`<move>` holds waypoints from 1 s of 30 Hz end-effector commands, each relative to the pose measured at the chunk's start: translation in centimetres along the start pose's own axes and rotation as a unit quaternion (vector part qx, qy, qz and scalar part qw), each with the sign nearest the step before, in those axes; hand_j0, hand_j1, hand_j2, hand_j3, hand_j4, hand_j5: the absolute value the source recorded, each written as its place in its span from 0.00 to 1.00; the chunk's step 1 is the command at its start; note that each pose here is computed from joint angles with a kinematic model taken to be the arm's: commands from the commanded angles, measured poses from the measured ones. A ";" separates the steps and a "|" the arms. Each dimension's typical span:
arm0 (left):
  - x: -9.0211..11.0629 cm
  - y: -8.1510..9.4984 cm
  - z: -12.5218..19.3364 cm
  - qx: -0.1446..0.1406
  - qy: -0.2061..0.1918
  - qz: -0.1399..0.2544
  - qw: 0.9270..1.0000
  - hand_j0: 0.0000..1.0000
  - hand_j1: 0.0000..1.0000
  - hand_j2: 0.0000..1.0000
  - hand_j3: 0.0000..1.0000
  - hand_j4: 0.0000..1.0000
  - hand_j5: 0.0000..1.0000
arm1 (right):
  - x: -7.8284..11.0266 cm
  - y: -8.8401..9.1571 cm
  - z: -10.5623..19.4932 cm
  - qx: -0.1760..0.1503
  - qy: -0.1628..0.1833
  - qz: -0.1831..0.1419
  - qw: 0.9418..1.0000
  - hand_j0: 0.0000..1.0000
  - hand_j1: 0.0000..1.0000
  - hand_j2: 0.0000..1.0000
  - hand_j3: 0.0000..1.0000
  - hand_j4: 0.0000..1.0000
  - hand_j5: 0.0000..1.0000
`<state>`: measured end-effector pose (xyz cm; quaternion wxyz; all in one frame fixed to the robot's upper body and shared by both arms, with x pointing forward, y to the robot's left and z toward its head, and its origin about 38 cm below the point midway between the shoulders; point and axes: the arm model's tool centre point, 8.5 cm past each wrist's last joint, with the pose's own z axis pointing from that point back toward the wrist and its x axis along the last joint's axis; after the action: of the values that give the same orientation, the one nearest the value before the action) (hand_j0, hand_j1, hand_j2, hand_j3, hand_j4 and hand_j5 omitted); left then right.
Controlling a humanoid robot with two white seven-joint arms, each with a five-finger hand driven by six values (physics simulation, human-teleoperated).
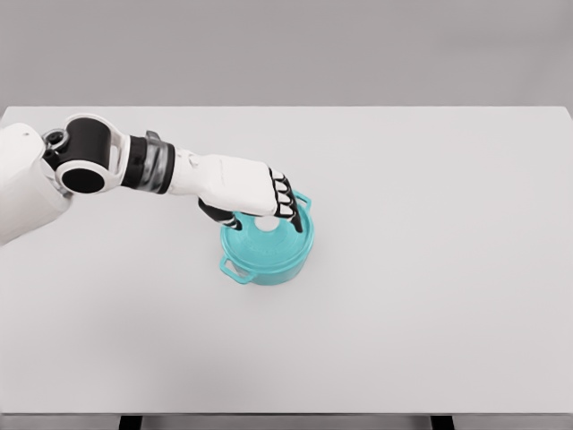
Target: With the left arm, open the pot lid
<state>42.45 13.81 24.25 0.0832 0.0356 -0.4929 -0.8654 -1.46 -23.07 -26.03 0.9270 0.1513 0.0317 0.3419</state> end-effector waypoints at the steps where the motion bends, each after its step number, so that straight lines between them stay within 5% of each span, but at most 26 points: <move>1: 0.0 -0.1 -0.1 0.000 -0.001 0.003 1.000 0.79 0.79 0.79 0.79 0.79 0.79 | 0.0 0.0 0.0 0.000 0.001 0.000 1.000 1.00 1.00 1.00 1.00 1.00 1.00; 30: -0.6 -0.8 -1.4 -0.018 0.009 -0.002 1.000 0.72 0.72 0.72 0.72 0.72 0.72 | 0.0 0.0 0.0 0.000 0.000 0.000 1.000 1.00 1.00 1.00 1.00 1.00 1.00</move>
<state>43.18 13.22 22.91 0.0848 0.0432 -0.4760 -0.8743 -1.46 -23.07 -26.03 0.9270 0.1513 0.0316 0.3418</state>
